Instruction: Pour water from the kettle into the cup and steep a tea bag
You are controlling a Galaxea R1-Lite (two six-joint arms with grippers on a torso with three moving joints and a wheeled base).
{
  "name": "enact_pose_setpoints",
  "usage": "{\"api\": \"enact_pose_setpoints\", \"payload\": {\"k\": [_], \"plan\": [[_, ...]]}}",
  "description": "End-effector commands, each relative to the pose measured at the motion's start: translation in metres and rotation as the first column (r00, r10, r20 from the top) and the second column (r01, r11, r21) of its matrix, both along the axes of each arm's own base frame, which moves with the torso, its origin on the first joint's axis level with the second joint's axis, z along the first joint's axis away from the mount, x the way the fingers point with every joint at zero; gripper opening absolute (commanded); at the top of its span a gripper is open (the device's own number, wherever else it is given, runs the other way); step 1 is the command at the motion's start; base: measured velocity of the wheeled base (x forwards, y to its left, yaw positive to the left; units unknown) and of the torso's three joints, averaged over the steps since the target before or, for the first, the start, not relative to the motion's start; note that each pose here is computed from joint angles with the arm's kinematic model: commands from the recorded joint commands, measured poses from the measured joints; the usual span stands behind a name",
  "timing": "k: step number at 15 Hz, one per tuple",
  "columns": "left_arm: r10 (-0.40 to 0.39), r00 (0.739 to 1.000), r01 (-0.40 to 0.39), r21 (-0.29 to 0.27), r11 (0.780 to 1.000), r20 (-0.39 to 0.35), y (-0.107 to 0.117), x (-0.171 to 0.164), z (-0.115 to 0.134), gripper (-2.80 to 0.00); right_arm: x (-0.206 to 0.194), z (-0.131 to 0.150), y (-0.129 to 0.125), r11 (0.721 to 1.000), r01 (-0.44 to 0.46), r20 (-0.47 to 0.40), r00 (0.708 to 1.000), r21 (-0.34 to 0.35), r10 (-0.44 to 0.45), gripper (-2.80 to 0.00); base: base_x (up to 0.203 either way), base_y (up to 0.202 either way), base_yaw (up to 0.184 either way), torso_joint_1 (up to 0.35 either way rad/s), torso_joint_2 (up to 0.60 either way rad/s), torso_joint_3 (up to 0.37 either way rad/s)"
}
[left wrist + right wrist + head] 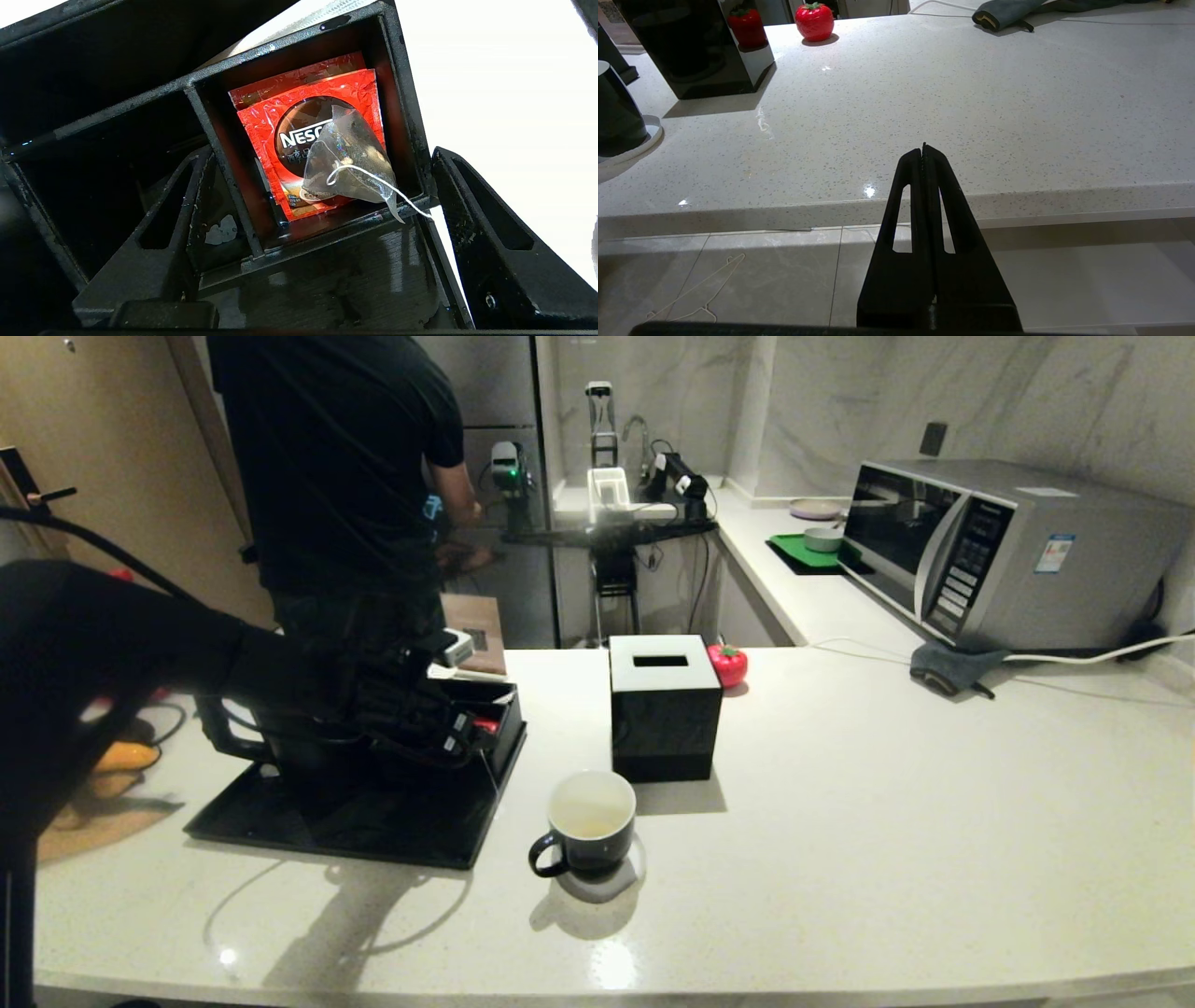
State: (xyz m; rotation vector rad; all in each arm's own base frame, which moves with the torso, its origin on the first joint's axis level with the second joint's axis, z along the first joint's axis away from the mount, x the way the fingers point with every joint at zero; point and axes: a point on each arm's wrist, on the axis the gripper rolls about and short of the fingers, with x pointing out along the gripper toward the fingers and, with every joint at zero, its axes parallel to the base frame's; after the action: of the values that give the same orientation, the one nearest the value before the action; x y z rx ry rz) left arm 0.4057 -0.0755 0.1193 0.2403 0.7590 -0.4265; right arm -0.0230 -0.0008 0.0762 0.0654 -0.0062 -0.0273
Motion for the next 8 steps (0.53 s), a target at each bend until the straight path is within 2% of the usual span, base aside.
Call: {"api": "enact_pose_setpoints", "payload": {"k": [1, 6, 7, 8], "plan": [[-0.003, 1.000, 0.003, -0.001, 1.000, 0.005, 0.0000, -0.0004, 0.0016, -2.80, 0.0001, 0.0001, 0.0000, 1.000, 0.000, -0.001, 1.000, 0.001, 0.000, -2.80, 0.000, 0.000, 0.000, 0.000, 0.00, 0.000], [-0.013, 1.000, 0.012, 0.005, 1.000, 0.008, -0.0009, -0.0025, 0.0033, -2.80, 0.0001, 0.0001, 0.0000, 1.000, 0.000, -0.001, 1.000, 0.001, 0.000, -2.80, 0.000, 0.000, 0.000, 0.000, 0.00, 0.000], [-0.021, 1.000, 0.020, 0.012, 1.000, 0.014, -0.0006, -0.0031, 0.0045, 0.00, 0.0001, 0.0000, 0.0000, 1.000, 0.000, -0.001, 1.000, 0.001, 0.000, -2.80, 0.000, 0.000, 0.000, 0.000, 0.00, 0.000], [-0.024, 1.000, 0.023, 0.016, 1.000, 0.017, -0.0001, -0.0032, 0.0052, 0.00, 0.0001, 0.0001, 0.0000, 1.000, 0.000, -0.001, 1.000, 0.001, 0.000, -2.80, 0.000, 0.000, 0.000, 0.036, 0.00, 0.004]]}}
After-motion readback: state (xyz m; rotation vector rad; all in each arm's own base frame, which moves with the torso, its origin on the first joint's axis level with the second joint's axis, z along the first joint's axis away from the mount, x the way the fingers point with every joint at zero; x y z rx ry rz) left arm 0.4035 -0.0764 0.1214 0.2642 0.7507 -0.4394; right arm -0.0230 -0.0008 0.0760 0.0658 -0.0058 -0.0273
